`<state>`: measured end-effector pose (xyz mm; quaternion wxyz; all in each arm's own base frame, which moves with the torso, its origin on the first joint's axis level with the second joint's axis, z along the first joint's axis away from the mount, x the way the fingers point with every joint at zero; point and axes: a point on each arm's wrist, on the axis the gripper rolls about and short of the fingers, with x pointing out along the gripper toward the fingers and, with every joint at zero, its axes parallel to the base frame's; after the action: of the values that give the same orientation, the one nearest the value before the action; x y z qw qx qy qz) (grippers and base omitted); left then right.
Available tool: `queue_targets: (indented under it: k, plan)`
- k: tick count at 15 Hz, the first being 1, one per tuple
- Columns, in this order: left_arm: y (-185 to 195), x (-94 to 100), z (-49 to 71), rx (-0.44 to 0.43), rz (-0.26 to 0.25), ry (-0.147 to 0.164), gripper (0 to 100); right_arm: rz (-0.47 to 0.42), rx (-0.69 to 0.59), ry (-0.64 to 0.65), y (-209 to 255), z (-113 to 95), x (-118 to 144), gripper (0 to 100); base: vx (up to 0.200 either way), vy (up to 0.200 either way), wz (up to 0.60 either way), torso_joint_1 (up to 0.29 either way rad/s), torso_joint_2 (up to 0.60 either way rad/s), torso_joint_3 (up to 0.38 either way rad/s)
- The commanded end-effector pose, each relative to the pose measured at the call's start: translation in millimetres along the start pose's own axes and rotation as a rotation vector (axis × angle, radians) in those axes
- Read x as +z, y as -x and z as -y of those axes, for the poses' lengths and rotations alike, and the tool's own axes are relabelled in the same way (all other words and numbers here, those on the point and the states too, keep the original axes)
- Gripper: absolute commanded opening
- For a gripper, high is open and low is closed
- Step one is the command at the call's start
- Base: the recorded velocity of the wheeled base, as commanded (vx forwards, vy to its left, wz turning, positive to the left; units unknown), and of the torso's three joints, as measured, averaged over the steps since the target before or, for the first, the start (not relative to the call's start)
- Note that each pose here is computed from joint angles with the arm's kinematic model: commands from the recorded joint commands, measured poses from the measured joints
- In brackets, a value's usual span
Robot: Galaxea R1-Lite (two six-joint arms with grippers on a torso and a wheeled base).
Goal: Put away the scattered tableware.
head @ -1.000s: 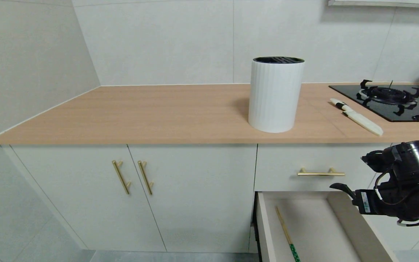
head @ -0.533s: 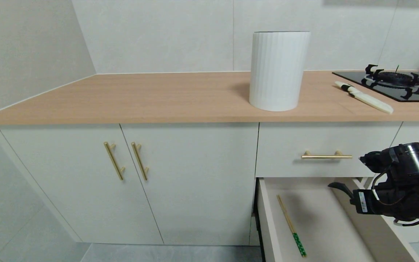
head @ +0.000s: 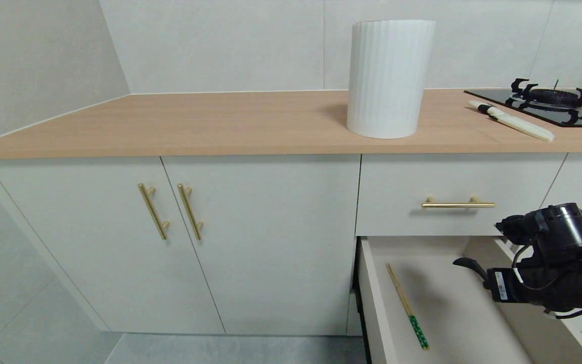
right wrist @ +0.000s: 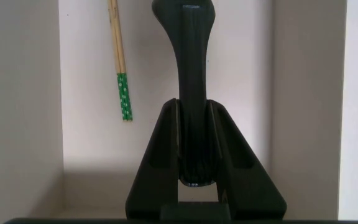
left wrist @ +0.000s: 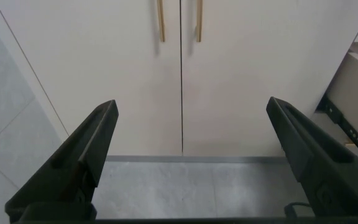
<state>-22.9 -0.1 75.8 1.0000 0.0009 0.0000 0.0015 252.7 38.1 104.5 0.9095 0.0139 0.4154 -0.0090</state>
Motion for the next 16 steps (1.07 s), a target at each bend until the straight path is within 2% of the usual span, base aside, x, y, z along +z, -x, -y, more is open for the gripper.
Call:
queue_targets:
  k: [1, 4, 8, 12, 16]
  plan:
    - [0, 0.0, 0.0, 0.000, -0.002, 0.000, 100, -0.006, 0.000, 0.002, -6, -1, 0, 0, 0.000, 0.000, 0.00, 0.000, 0.00, 0.000]
    - [0, 0.0, 0.0, 0.002, -0.002, 0.000, 100, 0.011, -0.008, -0.001, -31, -3, -4, 0, 0.000, 0.000, 0.00, 0.000, 0.00, 0.000]
    - [0, 0.0, 0.0, 0.000, -0.002, 0.000, 100, 0.039, -0.012, -0.002, -90, -6, -27, 0, 0.000, 0.000, 0.00, 0.000, 0.00, 0.000]
    - [0, 0.0, 0.0, 0.000, -0.002, 0.000, 100, -0.013, -0.005, 0.022, -126, -14, -53, 0, 0.000, 0.000, 0.00, 0.000, 0.00, 0.000]
    - [0, 0.0, 0.0, 0.002, -0.002, 0.000, 100, -0.020, -0.035, 0.029, -140, -14, -64, 0, 0.000, 0.000, 0.00, 0.000, 0.00, 0.000]
